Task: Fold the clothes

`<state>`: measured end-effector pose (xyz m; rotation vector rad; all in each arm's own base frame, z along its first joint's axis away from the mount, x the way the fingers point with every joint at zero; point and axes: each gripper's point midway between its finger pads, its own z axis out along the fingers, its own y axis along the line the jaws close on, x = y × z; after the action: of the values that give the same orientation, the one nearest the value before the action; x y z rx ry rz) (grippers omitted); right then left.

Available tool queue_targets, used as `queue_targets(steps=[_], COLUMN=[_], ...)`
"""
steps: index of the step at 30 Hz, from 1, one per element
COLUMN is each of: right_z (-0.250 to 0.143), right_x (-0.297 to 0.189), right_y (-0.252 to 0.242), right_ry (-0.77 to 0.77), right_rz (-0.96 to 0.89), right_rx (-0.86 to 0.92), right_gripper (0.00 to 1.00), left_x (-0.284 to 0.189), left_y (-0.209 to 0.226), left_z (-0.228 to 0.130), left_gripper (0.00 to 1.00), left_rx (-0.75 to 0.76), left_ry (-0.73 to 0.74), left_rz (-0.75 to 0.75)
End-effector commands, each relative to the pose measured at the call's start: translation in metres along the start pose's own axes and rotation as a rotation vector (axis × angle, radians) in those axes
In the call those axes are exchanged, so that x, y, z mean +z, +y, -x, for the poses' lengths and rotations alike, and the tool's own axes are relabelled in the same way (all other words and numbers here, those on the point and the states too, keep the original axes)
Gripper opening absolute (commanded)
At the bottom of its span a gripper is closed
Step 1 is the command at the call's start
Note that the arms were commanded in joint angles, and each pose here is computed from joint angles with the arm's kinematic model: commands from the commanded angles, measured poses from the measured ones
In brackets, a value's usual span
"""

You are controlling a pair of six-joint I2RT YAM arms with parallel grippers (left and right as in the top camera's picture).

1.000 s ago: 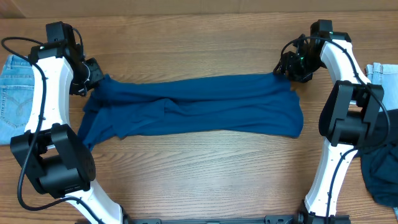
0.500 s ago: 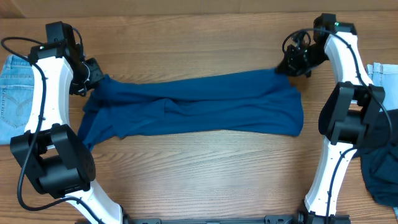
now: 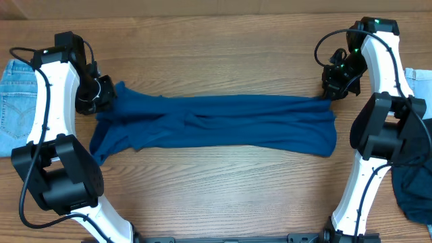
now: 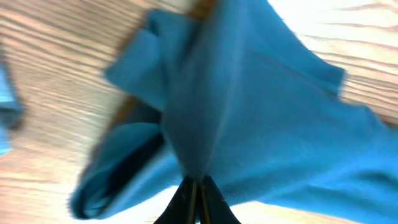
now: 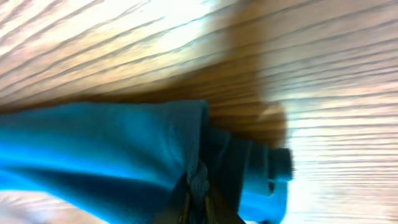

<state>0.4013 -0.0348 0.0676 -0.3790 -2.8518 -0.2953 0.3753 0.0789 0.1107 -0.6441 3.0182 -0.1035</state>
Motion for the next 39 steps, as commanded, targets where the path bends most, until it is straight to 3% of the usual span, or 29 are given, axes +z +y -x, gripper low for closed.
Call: queue_targets(steps=[1,7,12,16,20,21,23,25,27,29,33,39], right_z=[0.006,0.002,-0.006,-0.004,0.007,0.011,0.022,0.030,0.027,0.021,0.009,-0.010], right_x=[-0.021,-0.020,-0.016,-0.016,-0.017,-0.020,-0.041,-0.070,-0.080,-0.073,-0.048,0.004], right_y=[-0.017,-0.015,-0.019,-0.024,-0.014,-0.011,0.005,0.026,0.045,0.053,0.052,0.036], right_ry=[-0.079,-0.063,-0.026,-0.034,-0.080,-0.097,-0.174,-0.263,-0.282,-0.248,-0.157,0.008], right_rz=[-0.071,-0.058,-0.081,-0.105,-0.053,-0.038,0.034,0.108,0.163,0.169,0.146,0.126], right_rx=[0.009,0.011,0.005,0.005,-0.004,-0.008,-0.027,-0.096,-0.184,-0.209,-0.202,-0.167], right_gripper=[0.07,0.08,0.30,0.30,0.25,0.24,0.24,0.24,0.25,0.25,0.26,0.26], left_x=[-0.010,-0.010,-0.010,-0.010,-0.009,-0.009,-0.012,-0.023,-0.028,-0.027,-0.015,0.022], left_y=[0.023,0.020,0.020,0.020,0.016,0.013,-0.021,-0.066,-0.091,-0.109,-0.126,-0.131], left_z=[0.013,0.010,0.010,0.010,0.009,0.010,0.013,0.019,0.025,0.028,0.032,0.014], left_gripper=[0.04,0.05,0.10,0.26,0.29,0.27,0.11,0.09,0.09,0.10,0.14,0.13], left_rx=[-0.041,-0.036,-0.036,-0.036,-0.036,-0.035,0.092,0.248,0.328,0.399,0.495,0.498], left_ry=[-0.063,-0.050,-0.048,-0.048,-0.046,-0.046,-0.056,-0.113,-0.164,-0.206,-0.263,-0.152], left_rz=[0.084,0.068,0.069,0.069,0.048,0.027,-0.162,-0.386,-0.445,-0.423,-0.224,-0.155])
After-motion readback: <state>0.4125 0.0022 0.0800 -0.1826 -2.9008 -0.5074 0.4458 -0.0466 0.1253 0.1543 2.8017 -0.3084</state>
